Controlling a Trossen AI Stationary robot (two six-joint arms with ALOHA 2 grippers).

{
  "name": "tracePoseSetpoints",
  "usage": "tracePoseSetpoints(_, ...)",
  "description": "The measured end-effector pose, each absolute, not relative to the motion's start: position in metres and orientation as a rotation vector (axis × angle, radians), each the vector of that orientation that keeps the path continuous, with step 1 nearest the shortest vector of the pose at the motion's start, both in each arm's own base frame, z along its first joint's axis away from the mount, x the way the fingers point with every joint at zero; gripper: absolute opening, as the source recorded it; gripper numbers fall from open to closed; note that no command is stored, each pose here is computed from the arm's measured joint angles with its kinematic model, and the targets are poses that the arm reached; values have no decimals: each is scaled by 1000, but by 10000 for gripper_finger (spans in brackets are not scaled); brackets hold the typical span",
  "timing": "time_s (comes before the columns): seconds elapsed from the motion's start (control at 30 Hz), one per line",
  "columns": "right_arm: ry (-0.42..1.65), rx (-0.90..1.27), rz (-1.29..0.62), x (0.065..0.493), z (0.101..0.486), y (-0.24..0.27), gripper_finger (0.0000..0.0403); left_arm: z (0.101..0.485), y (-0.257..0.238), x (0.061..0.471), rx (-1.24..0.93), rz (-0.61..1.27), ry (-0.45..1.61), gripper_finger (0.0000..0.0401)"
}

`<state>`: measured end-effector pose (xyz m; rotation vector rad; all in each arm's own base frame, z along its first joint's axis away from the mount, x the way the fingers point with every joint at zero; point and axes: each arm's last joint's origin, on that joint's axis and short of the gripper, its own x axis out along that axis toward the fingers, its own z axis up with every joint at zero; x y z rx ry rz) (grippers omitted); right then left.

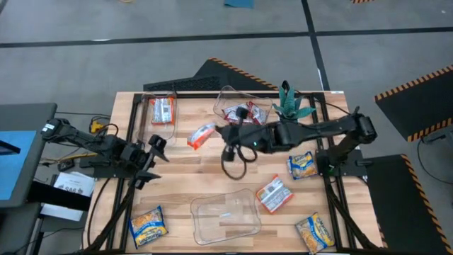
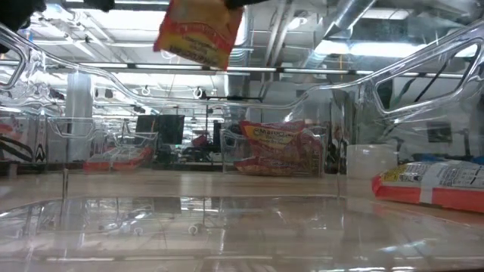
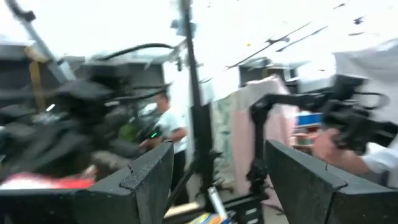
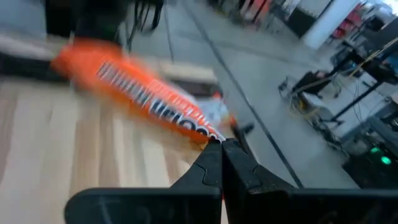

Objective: Sort Maruchan noodles
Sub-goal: Put the top orange noodle pack into the top top left transparent bin

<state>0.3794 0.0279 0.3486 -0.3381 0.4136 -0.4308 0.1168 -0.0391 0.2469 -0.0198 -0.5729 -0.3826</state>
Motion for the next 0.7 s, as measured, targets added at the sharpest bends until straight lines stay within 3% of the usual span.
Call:
tracePoseSetpoints(0.27,353,-308,-422,407,333,-15,17,253,-49,106,57,-458,-668,240)
tracePoseSetpoints(0.7,294,-263,-393,492,313,-56,17,254,-54,102,44,-469,-693,240)
